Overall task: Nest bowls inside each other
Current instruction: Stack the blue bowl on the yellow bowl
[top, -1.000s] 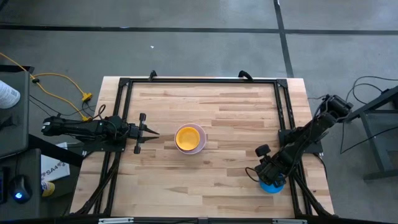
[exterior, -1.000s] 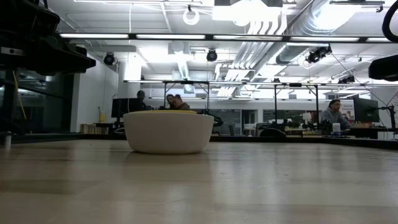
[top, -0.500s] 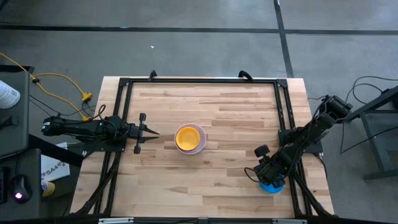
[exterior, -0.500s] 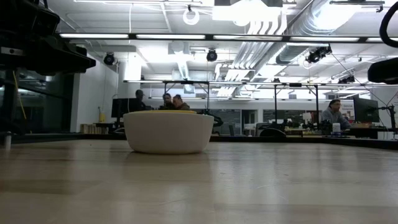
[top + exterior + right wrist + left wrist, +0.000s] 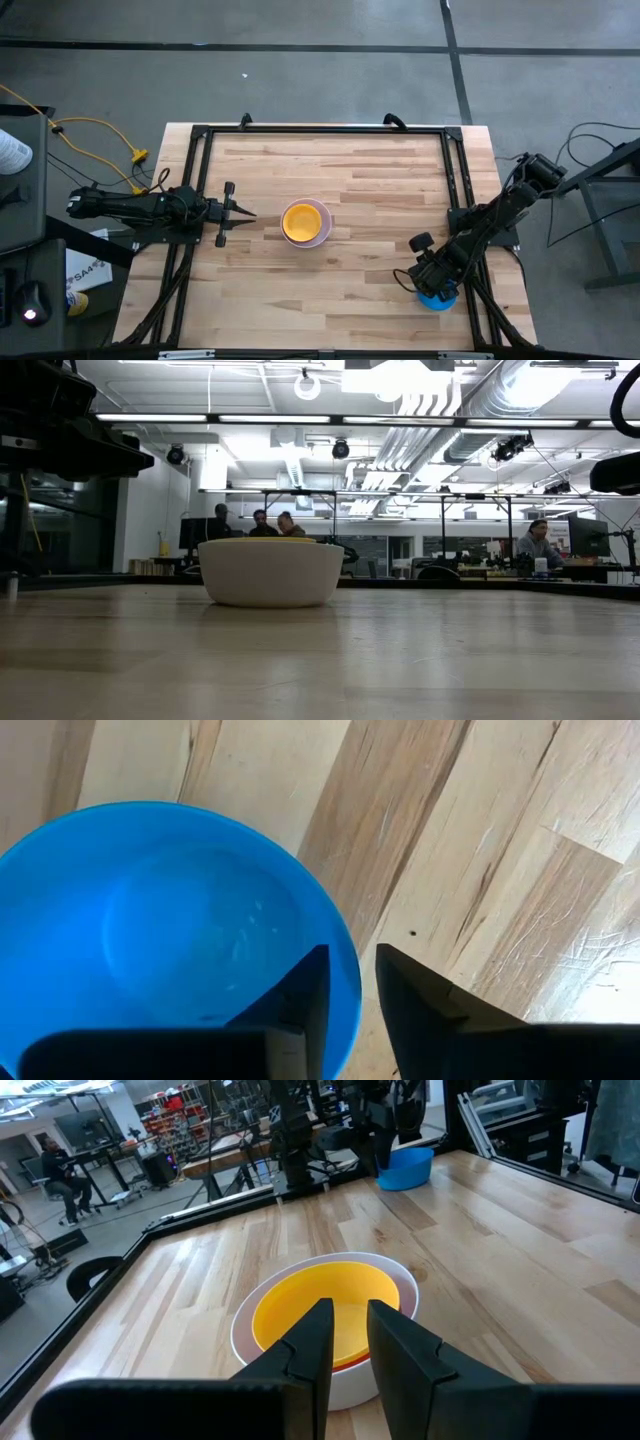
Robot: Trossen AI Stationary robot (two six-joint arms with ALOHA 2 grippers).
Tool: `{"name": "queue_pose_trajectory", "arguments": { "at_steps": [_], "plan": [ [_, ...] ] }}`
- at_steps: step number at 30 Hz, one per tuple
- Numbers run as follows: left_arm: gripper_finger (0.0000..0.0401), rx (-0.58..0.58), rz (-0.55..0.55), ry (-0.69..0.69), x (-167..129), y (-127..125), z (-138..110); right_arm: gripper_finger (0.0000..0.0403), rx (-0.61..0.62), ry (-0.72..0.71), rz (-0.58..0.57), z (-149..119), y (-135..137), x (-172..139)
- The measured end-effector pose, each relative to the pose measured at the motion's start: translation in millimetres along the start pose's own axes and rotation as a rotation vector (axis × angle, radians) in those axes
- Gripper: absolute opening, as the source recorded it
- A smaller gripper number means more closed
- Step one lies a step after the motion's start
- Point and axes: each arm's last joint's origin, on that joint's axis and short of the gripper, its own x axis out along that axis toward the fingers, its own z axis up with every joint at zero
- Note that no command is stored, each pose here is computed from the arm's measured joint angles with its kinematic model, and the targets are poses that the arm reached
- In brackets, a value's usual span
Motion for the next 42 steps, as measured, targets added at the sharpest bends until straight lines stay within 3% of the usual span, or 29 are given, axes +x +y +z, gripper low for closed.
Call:
{"name": "queue_pose_trajectory", "arguments": {
  "at_steps": [9, 22, 42],
  "plan": [
    [0.0065, 0.0, 0.0, 0.0, 0.0, 0.0, 0.0, 0.0009, -0.002, 0.006, 0.007, -0.4, 0.1, -0.3],
    [0.0065, 0.0, 0.0, 0.0, 0.0, 0.0, 0.0, 0.0005, -0.017, 0.004, 0.009, -0.1, -0.1, -0.6],
    [0.0065, 0.0, 0.0, 0.0, 0.0, 0.0, 0.0, 0.0004, -0.018, -0.029, 0.003, 13.3, -25.3, -4.5]
  ]
}}
